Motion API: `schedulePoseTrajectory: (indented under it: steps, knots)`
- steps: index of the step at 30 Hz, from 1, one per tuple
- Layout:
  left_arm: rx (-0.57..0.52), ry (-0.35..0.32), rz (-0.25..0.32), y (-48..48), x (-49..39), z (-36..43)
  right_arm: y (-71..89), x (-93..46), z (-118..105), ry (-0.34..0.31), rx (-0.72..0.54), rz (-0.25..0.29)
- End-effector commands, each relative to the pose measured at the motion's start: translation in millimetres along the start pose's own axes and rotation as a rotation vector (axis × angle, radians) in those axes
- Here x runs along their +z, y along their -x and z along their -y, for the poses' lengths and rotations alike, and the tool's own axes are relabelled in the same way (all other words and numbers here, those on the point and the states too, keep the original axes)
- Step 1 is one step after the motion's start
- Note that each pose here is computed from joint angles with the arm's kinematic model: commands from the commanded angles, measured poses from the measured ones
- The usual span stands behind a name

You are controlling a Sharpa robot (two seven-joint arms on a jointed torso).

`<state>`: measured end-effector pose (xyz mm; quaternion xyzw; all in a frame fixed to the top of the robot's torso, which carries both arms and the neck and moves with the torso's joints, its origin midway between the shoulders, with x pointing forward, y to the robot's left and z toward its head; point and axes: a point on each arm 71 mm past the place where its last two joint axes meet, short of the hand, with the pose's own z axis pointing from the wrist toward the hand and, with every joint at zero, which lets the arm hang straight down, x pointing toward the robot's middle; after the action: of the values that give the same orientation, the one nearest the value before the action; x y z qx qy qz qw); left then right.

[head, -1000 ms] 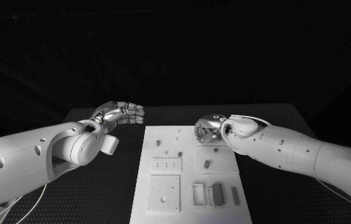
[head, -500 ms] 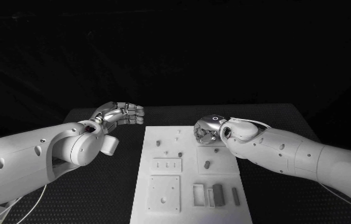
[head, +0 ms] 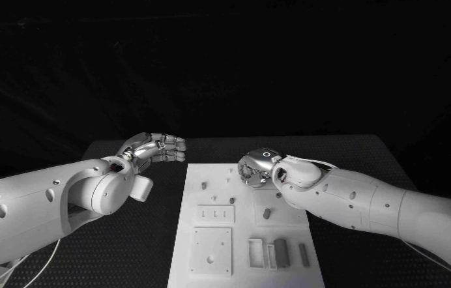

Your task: Assemble the parts on the task board

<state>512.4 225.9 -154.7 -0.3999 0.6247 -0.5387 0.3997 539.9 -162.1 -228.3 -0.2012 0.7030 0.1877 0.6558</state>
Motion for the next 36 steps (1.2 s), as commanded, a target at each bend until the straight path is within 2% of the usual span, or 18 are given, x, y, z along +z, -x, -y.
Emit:
schedulePoseTrajectory:
  steps: [1,16,36]
  knots:
    - [-0.008,-0.008,-0.017,-2.7,0.6,1.8,7.3,4.2,-3.4,-0.003,-0.062,0.101]
    - [-0.008,-0.009,-0.020,-4.1,2.6,2.2,7.1,20.2,-14.8,-0.008,-0.086,0.183]
    - [-0.008,-0.012,-0.026,-6.0,4.1,2.8,1.0,28.0,-24.9,0.002,-0.074,0.160]
